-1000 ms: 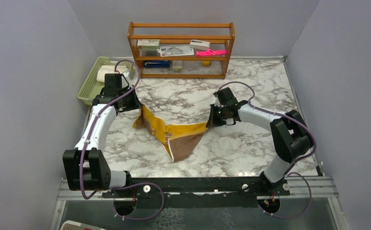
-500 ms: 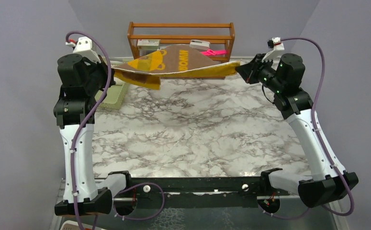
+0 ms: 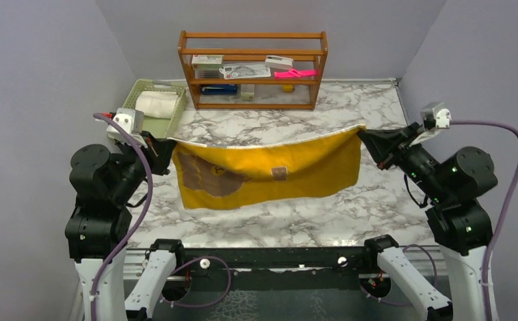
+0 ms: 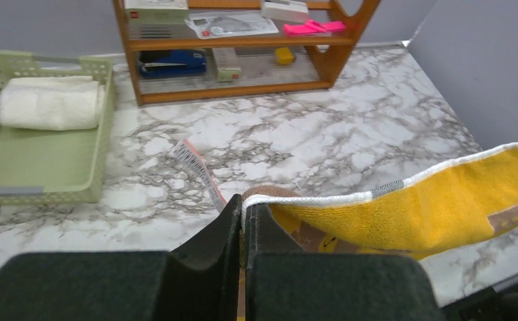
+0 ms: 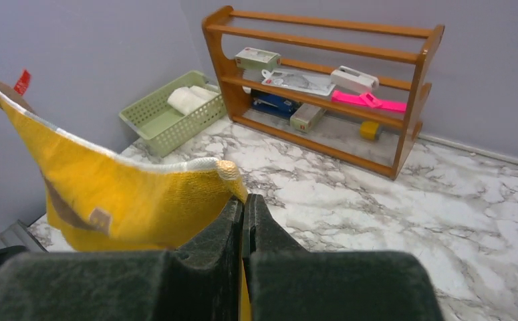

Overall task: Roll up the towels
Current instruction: Flatten out the towel at the center of the board.

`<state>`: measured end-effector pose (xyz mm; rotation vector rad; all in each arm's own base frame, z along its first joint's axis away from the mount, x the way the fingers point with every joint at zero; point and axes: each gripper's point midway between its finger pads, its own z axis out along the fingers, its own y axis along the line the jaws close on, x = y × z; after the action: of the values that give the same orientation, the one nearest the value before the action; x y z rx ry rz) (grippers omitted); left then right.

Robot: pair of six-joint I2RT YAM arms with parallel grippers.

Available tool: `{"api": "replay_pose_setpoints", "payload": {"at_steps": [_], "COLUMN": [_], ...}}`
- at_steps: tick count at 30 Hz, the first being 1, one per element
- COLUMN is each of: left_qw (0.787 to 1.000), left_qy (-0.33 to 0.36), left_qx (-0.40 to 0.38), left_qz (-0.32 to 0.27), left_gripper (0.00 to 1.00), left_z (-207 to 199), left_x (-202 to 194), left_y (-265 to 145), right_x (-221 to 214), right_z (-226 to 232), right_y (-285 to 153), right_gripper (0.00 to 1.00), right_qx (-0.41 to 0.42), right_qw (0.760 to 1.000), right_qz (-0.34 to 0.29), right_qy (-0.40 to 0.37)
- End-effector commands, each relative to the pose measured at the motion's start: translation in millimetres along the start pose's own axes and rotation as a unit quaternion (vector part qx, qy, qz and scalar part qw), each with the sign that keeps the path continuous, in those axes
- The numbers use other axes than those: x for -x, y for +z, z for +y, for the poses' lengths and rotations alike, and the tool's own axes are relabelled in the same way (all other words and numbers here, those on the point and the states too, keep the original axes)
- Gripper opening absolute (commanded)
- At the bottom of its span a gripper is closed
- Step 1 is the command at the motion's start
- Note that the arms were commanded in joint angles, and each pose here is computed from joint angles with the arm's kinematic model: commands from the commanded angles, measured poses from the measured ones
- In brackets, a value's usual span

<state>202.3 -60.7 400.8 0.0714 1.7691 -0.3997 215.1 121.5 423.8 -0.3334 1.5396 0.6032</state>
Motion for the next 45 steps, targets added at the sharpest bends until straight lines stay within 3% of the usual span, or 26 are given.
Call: {"api": "replay_pose_setpoints", "payload": {"at_steps": [1,7,13,16,25,26,27,29,31,33,35,37,40,42,45], "left_qw": [0.999,0.992,0.957,0.951,0.936,0.937,0.939,0.943,0.947,0.952,0.954,0.954,0.939,0.932,0.923], "left_qy": [-0.009,-0.022,-0.081,-0.089,-0.062,-0.062,-0.062,-0.061,-0.067,-0.071,-0.078,-0.088,-0.133,-0.164,-0.199], "left_qx": [-0.030,0.017,0.099,0.121,0.154,0.151,0.151,0.150,0.132,0.115,0.085,0.053,0.038,0.055,0.091], "left_qz": [0.024,0.123,0.260,0.270,0.310,0.307,0.303,0.290,0.285,0.276,0.278,0.281,0.314,0.320,0.317], "left_gripper": [0.00,0.00,0.00,0.00,0.00,0.03,0.13,0.40,0.68,0.73,0.69,0.59,0.31,0.08,0.05], "left_z": [-11,25,80,96,147,150,154,157,149,135,113,91,75,76,81], "left_x": [-21,-90,-206,-218,-227,-224,-220,-204,-190,-180,-188,-207,-261,-286,-312], "left_y": [2,51,131,169,297,310,322,340,345,337,323,310,282,267,241], "right_x": [-27,-115,-206,-242,-287,-289,-288,-281,-273,-270,-280,-300,-339,-359,-377], "right_z": [-1,-57,-116,-148,-234,-241,-247,-250,-237,-208,-170,-141,-128,-125,-123], "right_y": [-15,12,63,91,166,174,182,193,197,198,199,198,185,172,148], "right_gripper": [0.01,0.01,0.01,0.01,0.03,0.09,0.19,0.48,0.57,0.57,0.57,0.47,0.35,0.34,0.34], "right_qx": [-0.013,-0.124,-0.217,-0.249,-0.294,-0.296,-0.293,-0.278,-0.245,-0.202,-0.160,-0.124,-0.107,-0.110,-0.124], "right_qw": [0.999,0.976,0.939,0.917,0.886,0.885,0.888,0.898,0.911,0.927,0.934,0.930,0.910,0.897,0.885], "right_qz": [0.047,0.162,0.235,0.265,0.282,0.283,0.280,0.273,0.269,0.261,0.274,0.299,0.338,0.362,0.382], "right_qy": [0.012,0.074,0.125,0.162,0.220,0.221,0.218,0.204,0.196,0.180,0.165,0.174,0.216,0.227,0.235]}}
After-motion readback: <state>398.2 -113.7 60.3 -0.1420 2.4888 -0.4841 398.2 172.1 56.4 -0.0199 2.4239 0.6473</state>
